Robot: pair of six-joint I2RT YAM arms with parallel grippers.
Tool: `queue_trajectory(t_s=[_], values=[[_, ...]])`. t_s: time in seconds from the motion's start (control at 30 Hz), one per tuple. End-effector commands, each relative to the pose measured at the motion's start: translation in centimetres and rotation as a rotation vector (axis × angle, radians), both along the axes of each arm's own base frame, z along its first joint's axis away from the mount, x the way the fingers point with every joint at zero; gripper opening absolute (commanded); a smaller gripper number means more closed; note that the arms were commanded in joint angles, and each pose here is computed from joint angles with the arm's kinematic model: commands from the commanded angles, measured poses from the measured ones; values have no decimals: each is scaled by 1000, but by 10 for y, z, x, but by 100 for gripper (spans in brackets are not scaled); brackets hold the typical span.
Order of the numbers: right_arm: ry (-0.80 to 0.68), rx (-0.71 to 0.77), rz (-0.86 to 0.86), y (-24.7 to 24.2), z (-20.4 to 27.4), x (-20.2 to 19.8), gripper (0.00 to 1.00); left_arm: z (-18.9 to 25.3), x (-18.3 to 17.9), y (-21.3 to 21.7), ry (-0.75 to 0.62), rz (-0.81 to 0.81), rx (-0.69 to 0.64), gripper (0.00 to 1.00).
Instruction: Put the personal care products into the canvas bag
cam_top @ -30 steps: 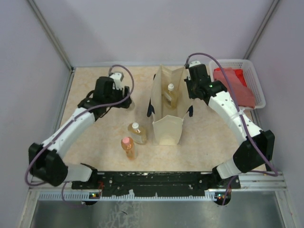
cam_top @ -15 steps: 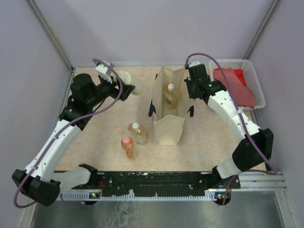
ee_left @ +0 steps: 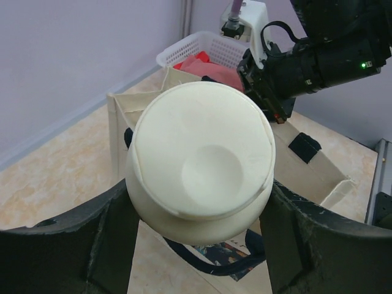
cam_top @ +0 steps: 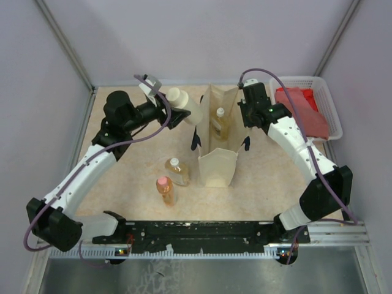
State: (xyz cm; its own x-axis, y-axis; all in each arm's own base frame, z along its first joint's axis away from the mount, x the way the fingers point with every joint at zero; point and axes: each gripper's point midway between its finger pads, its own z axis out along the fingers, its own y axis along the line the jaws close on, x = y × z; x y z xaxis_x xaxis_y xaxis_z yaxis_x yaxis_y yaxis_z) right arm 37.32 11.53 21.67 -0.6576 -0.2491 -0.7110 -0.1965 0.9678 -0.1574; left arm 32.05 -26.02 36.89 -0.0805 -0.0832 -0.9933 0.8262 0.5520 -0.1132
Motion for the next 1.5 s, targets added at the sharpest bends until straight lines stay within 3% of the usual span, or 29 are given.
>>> queue_trajectory(t_s=[0.0,0.7,1.17,1.47], values=[[-38,11,7,5,11,9,0,80,-14,-15,-253,-97,-119,0],[-20,43,0,10,11,10,0,-6,1,-124,-107,-311,-85,0],[-10,46,0,11,9,9,0,-100,42,-136,-17,-168,54,0],[-8,36,-3,10,7,9,0,-137,50,-146,-27,-112,145,0]])
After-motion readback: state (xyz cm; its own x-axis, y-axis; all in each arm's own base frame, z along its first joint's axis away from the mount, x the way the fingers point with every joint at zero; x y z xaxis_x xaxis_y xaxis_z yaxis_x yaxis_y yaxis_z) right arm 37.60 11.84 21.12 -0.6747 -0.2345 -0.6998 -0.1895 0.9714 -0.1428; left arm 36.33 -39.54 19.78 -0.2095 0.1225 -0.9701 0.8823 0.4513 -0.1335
